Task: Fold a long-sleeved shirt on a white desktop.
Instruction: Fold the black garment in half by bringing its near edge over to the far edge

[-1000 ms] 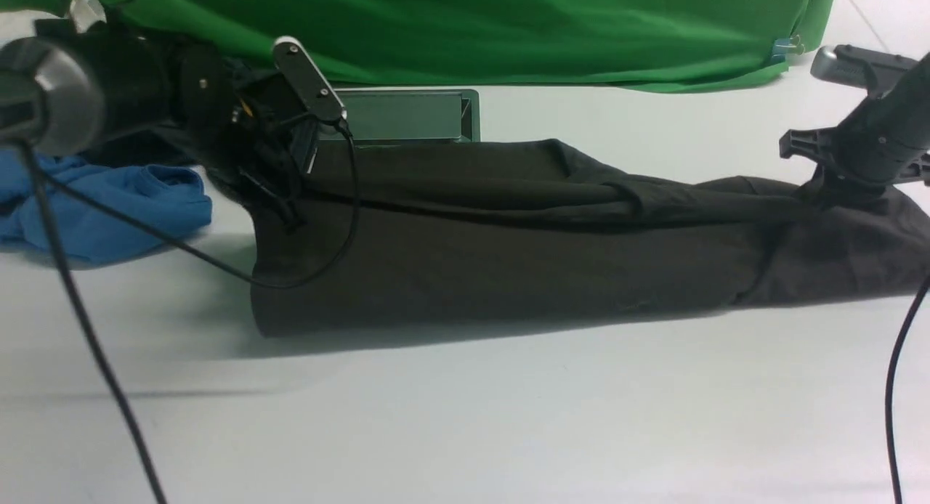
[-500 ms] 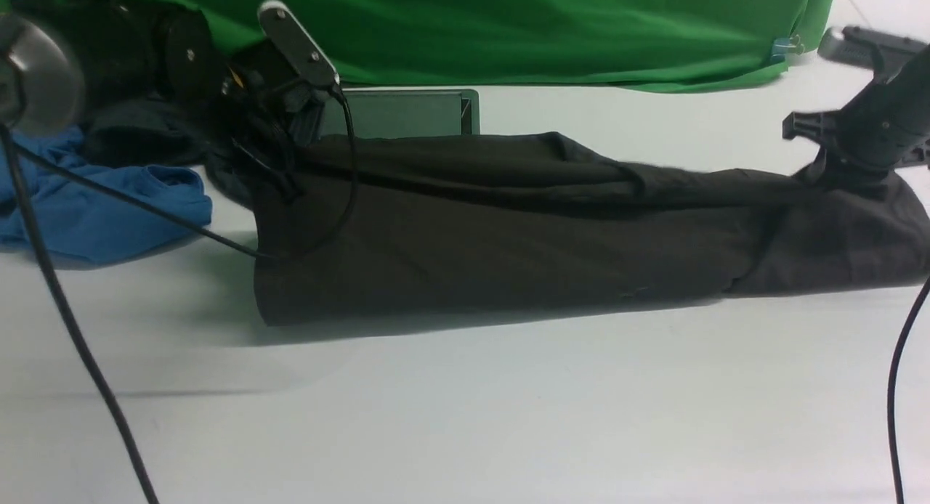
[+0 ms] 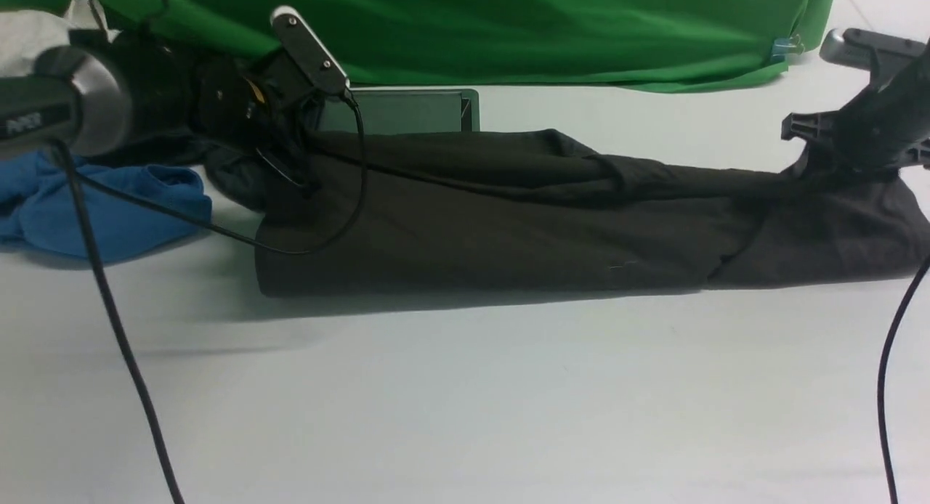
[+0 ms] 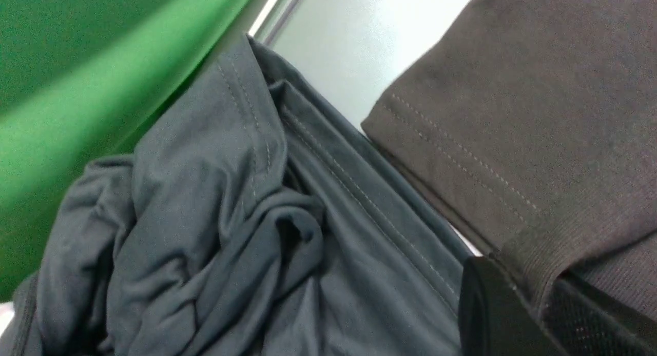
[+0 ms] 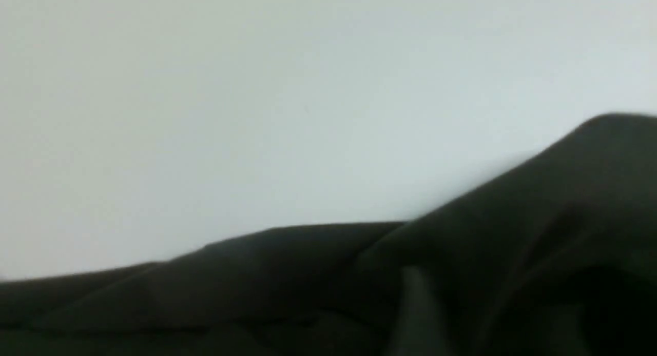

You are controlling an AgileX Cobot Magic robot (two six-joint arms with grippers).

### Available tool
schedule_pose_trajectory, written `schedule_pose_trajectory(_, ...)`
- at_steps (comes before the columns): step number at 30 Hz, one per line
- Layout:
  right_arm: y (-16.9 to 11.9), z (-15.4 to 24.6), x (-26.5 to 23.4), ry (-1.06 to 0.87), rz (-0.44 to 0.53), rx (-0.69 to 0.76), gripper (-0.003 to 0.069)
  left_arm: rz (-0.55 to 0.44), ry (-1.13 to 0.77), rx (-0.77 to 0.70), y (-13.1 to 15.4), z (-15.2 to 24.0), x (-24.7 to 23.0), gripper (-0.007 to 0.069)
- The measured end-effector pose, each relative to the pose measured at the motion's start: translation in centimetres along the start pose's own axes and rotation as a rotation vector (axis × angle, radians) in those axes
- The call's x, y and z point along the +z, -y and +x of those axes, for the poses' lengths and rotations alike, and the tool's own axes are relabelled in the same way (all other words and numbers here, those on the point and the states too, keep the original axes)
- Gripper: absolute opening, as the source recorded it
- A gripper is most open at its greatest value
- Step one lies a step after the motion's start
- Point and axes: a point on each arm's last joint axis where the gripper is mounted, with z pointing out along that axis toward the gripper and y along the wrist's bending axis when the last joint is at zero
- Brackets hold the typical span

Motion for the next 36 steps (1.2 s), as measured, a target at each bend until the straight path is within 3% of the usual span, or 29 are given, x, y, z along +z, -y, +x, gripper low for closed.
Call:
schedule_pose_trajectory(2,-0.2,-0.2,-1.5,0.010,-0.003,-0.022,0.0545,-0.014,0.016,-0.004,-0.1,0.0,0.3,0.0095)
schedule_pose_trajectory(4,-0.8,-0.3,-3.5,0.021,-0.012,-0.046,0.0516,-0.029,0.030,-0.011,-0.3,0.1,0.5,0.0135)
schedule_pose_trajectory(7,-3.0,0.1,-6.3,0.033,-0.036,-0.134,0.0363,-0.066,0.061,-0.043,-1.0,0.3,0.5,0.0227)
schedule_pose_trajectory(9,-6.5,1.3,-7.7,0.039,-0.085,-0.278,0.0179,-0.081,0.069,-0.073,-1.5,0.6,0.5,0.0299)
schedule_pose_trajectory(10,-6.8,1.5,-7.7,0.037,-0.090,-0.299,0.0150,-0.081,0.069,-0.077,-1.5,0.6,0.5,0.0304)
schedule_pose_trajectory(13,-11.5,4.3,-6.2,-0.016,-0.156,-0.496,0.0045,-0.084,0.070,-0.197,-2.1,1.1,0.3,0.0336)
schedule_pose_trajectory(15,-13.9,6.0,-4.2,-0.052,-0.183,-0.581,0.0030,-0.072,0.064,-0.296,-2.3,1.2,-0.3,0.0295)
schedule_pose_trajectory(17,-15.3,7.1,-2.0,-0.072,-0.194,-0.620,0.0029,-0.042,0.051,-0.371,-2.5,0.8,-1.7,0.0185)
schedule_pose_trajectory(18,-15.4,7.1,-1.8,-0.071,-0.194,-0.622,0.0029,-0.040,0.053,-0.375,-2.4,0.7,-1.7,0.0174)
schedule_pose_trajectory(19,-15.7,7.2,-0.2,-0.061,-0.193,-0.629,0.0029,-0.001,0.043,-0.401,-2.2,-0.1,-3.5,0.0069)
schedule_pose_trajectory(20,-15.8,7.1,0.5,-0.053,-0.191,-0.626,0.0029,0.009,0.047,-0.403,-2.2,-0.5,-4.2,0.0047)
schedule_pose_trajectory(27,-16.8,4.6,3.3,0.093,-0.193,-0.608,0.0029,0.157,0.067,-0.376,0.5,-3.8,-7.6,0.0018)
schedule_pose_trajectory(36,-15.9,-0.1,5.1,0.542,-0.165,-0.516,0.0057,0.302,-0.025,-0.306,3.7,-4.8,-8.3,0.0018)
